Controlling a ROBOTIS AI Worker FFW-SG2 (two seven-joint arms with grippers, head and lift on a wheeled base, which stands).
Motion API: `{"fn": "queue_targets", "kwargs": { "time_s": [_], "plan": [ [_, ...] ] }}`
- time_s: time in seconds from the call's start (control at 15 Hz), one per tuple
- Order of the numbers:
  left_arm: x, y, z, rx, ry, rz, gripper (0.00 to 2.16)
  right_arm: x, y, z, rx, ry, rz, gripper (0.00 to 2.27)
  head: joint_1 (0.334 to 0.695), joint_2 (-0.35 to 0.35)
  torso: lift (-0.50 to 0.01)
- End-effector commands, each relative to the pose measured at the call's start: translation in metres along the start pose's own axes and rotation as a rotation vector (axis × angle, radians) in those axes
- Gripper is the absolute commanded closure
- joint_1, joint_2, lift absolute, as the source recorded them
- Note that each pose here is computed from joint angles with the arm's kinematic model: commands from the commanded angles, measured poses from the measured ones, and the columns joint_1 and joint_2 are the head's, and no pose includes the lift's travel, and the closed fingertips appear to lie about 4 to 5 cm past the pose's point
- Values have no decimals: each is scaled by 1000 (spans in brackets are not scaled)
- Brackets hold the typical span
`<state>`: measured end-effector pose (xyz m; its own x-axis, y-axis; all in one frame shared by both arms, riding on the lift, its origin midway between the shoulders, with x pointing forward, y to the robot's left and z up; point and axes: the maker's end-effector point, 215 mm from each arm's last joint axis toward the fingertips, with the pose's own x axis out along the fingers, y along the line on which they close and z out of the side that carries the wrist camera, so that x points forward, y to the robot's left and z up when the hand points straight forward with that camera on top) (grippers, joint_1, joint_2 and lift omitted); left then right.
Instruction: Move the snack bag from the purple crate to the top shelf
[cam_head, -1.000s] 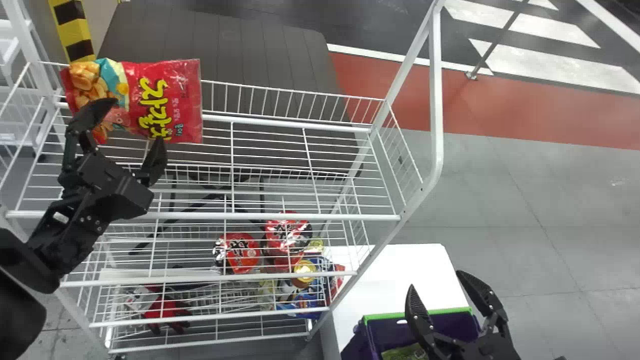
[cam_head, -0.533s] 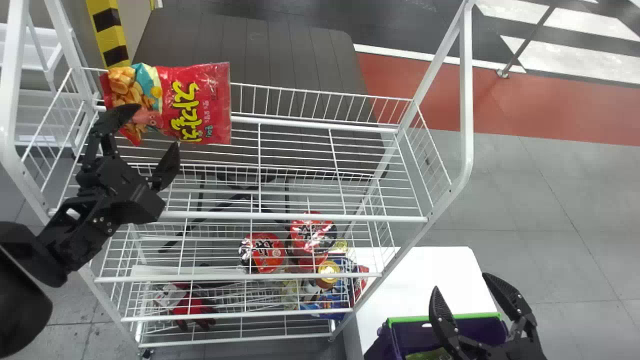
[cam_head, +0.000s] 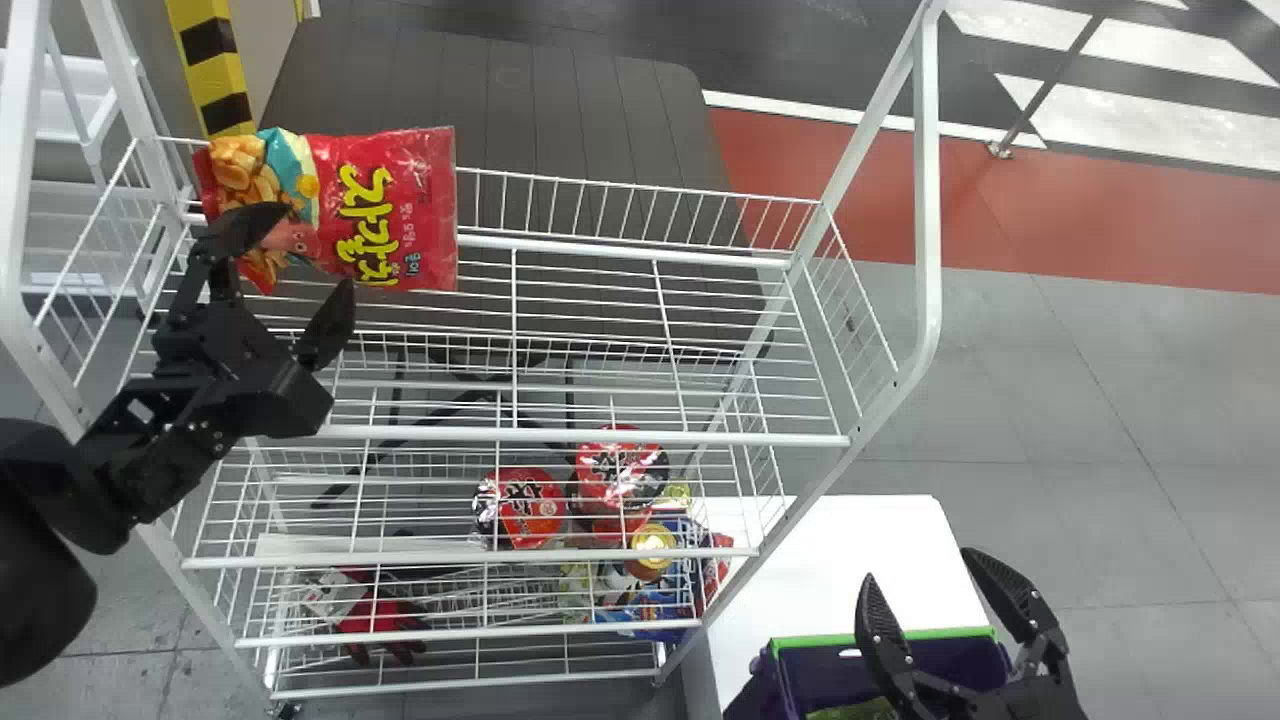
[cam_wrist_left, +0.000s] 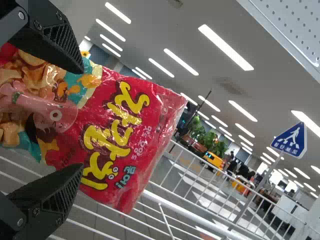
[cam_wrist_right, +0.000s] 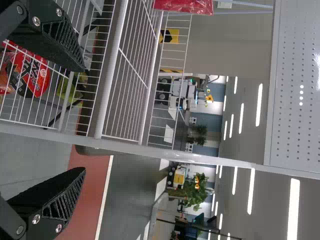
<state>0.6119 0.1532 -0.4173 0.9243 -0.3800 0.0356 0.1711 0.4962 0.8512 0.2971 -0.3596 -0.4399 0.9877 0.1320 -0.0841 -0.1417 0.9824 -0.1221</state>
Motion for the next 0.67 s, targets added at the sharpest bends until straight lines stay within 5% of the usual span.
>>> {"fn": "queue_targets", "kwargs": {
  "time_s": [0.0, 0.27, 0.4, 0.53, 0.6],
  "plan": [
    [6, 8, -4, 6, 7, 9, 218, 0, 1, -3, 11, 1, -9, 117, 695, -251, 0],
    [5, 9, -14, 15, 22, 2, 745, 2, -1, -4, 15, 5, -13, 117, 695, -240, 0],
    [4, 11, -16, 18, 24, 3, 1298, 5, -1, -4, 17, 2, -13, 117, 695, -235, 0],
    [1, 10, -19, 20, 27, 2, 1382, 7, -1, -4, 19, 2, -12, 117, 695, -232, 0],
    [0, 9, -18, 18, 25, 2, 1602, 8, 0, -6, 20, 5, -10, 117, 695, -228, 0]
  ]
}}
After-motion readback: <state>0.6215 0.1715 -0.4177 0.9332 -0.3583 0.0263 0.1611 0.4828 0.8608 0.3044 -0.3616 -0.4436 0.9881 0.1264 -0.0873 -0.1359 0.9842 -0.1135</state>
